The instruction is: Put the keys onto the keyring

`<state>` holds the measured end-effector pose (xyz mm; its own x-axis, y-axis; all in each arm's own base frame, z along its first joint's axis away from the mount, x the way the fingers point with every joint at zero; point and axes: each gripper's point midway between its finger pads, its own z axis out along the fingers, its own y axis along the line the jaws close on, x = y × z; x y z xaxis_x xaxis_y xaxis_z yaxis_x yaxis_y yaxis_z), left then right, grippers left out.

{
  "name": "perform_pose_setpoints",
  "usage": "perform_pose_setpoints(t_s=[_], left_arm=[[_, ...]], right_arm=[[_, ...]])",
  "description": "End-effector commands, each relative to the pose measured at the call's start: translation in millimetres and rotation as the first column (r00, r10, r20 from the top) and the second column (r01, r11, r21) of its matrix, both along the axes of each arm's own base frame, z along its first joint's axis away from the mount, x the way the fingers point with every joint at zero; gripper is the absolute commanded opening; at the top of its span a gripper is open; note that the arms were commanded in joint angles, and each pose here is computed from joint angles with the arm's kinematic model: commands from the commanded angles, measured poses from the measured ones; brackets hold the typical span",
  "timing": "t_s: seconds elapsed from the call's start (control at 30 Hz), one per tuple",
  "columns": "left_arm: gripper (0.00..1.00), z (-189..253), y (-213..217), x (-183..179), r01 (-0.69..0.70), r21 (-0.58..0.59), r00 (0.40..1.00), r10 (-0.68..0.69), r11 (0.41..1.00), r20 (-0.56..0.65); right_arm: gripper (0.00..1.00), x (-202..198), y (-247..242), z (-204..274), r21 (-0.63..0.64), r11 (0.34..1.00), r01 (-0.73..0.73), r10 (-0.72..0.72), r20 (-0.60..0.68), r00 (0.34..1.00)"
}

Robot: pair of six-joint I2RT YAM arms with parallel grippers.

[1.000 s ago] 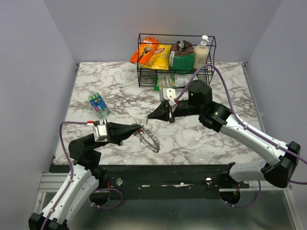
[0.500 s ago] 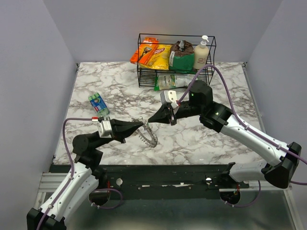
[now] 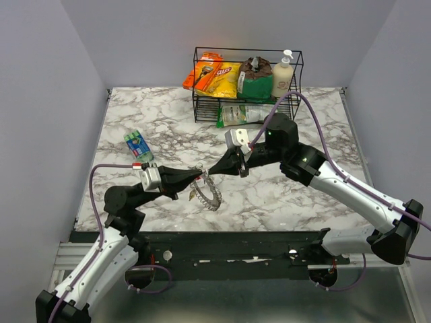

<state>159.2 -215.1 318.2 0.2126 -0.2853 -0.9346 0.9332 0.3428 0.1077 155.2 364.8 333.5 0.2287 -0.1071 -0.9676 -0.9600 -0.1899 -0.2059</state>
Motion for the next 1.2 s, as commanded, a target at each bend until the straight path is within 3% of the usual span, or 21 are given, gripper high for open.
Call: perform_pose_setpoints(t_s=[0.0, 1.17], left_arm=[[0.0, 25.9, 2.5, 0.5, -0.034, -0.033, 0.997, 0.037, 0.999, 0.073], [0.0, 29.0, 5.3, -10.1, -0.053, 0.001, 0.989, 0.052, 0.999, 0.14]], right_arm=[[0.01, -9.1, -1.0, 11.2, 0.012, 0.999, -0.044, 0.044, 0.009, 0.999], [0.01, 12.7, 7.4, -12.1, -0.053, 0.998, 0.04, -0.041, -0.012, 0.999]])
